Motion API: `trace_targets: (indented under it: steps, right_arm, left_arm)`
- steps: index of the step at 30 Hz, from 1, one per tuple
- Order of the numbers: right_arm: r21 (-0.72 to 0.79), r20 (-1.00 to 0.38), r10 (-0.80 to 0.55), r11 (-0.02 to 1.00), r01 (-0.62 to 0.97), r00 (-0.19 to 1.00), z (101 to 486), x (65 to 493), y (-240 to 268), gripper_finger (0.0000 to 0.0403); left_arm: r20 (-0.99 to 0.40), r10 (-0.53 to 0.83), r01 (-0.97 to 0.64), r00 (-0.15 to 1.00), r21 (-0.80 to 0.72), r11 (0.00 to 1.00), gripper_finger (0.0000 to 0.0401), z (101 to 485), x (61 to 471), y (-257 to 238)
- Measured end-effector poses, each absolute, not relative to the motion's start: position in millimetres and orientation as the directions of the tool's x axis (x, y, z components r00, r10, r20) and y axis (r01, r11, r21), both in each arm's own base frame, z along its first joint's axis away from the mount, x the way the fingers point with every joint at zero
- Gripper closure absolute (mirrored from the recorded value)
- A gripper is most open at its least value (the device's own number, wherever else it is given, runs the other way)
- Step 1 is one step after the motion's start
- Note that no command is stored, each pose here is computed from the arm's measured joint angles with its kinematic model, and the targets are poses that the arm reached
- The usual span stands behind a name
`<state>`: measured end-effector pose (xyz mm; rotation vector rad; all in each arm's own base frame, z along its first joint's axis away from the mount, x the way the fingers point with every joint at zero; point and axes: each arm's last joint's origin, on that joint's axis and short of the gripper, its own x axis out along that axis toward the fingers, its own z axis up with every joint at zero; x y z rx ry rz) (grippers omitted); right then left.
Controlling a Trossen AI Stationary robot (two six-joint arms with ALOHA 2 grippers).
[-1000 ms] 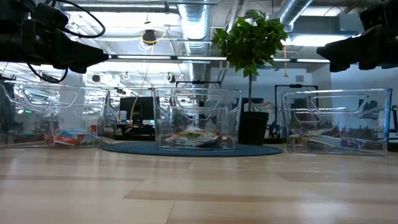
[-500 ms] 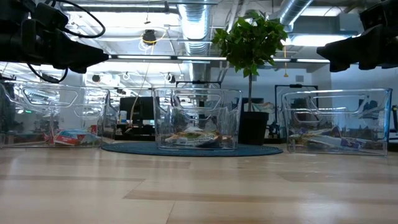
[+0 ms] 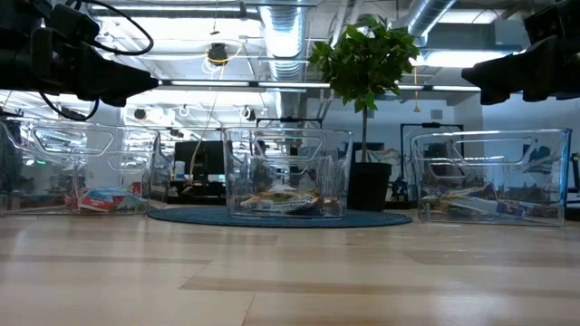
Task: Pick and place Granola Bars by type
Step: Return to Home Position
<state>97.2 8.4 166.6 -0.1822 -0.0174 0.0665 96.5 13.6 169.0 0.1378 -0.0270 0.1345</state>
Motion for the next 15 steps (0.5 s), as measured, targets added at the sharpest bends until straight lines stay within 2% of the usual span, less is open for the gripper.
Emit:
trace_targets:
  steps: [15]
  right_arm:
    - [-0.182,0.011,0.068,0.981,-0.065,0.998,166.6,97.2,8.4,0.0301]
  left_arm:
    - [0.036,0.132,-0.135,0.991,0.134,0.982,0.0246,169.0,96.5,13.6]
